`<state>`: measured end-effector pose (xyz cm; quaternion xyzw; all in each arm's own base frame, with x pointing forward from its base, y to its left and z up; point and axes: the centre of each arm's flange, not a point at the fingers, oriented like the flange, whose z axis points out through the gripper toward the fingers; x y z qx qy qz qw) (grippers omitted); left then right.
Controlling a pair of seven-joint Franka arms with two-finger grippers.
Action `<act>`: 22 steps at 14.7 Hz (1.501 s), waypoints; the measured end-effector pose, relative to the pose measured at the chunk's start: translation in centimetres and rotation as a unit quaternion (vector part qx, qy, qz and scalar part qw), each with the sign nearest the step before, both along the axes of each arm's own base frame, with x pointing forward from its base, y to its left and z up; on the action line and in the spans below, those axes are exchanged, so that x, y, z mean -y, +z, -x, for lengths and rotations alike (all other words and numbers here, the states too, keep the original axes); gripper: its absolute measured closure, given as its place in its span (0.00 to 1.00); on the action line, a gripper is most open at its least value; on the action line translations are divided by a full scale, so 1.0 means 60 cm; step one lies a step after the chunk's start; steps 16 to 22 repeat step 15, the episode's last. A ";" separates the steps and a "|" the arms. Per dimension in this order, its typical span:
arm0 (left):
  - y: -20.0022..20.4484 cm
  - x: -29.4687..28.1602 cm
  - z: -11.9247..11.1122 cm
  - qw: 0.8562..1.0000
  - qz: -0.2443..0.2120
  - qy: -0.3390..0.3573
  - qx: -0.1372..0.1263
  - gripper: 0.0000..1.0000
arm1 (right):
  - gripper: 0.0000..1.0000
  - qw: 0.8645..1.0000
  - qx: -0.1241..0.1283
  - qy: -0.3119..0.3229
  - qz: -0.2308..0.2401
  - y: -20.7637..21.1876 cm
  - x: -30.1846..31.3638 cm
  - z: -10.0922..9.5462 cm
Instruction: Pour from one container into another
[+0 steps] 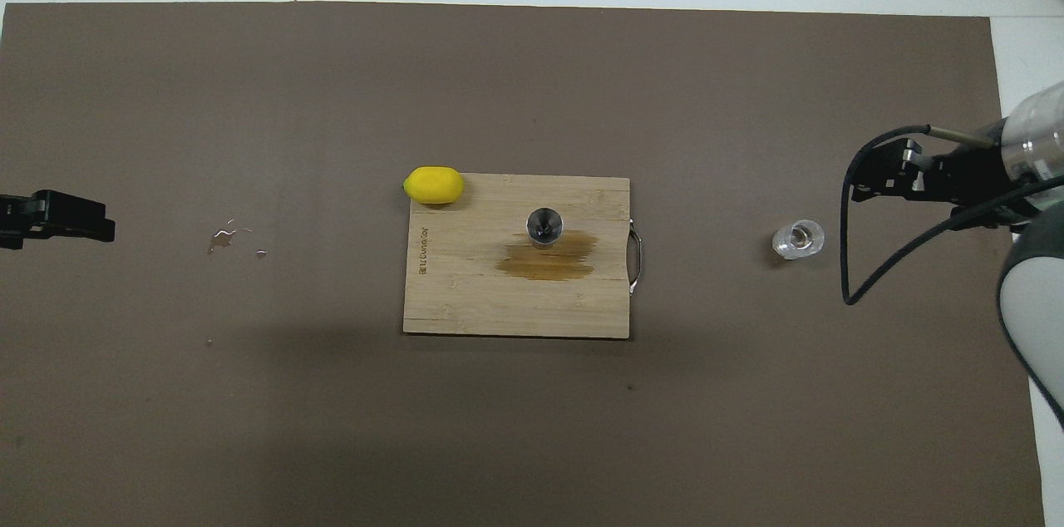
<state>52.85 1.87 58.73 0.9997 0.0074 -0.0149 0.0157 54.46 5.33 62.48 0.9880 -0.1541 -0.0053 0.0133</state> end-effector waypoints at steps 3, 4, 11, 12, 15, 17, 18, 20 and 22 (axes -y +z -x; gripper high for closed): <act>0.011 0.000 0.001 1.000 -0.001 0.000 0.002 0.00 | 0.00 0.999 -0.019 0.042 0.001 0.004 0.014 0.013; 0.011 0.000 0.001 1.000 -0.001 0.000 0.002 0.00 | 0.00 0.998 -0.022 0.055 0.000 0.004 0.018 0.015; 0.011 0.000 0.001 1.000 -0.001 0.000 0.001 0.00 | 0.00 0.995 -0.036 0.090 0.000 -0.010 0.018 0.027; 0.011 0.000 0.001 1.000 -0.001 0.000 0.001 0.00 | 0.00 0.995 -0.037 0.090 0.000 -0.011 0.018 0.028; 0.011 0.000 0.001 1.000 -0.001 0.000 0.001 0.00 | 0.00 0.995 -0.038 0.090 0.000 -0.012 0.018 0.029; 0.011 0.000 0.001 1.000 -0.001 0.000 0.001 0.00 | 0.00 0.995 -0.038 0.090 0.000 -0.012 0.018 0.029; 0.011 0.000 0.001 1.000 -0.001 0.000 0.001 0.00 | 0.00 0.995 -0.038 0.090 0.000 -0.012 0.018 0.029; 0.011 0.000 0.001 1.000 -0.001 0.000 0.001 0.00 | 0.00 0.995 -0.038 0.090 0.000 -0.012 0.018 0.029; 0.011 0.000 0.001 1.000 -0.001 0.000 0.001 0.00 | 0.00 0.995 -0.038 0.090 0.000 -0.012 0.018 0.029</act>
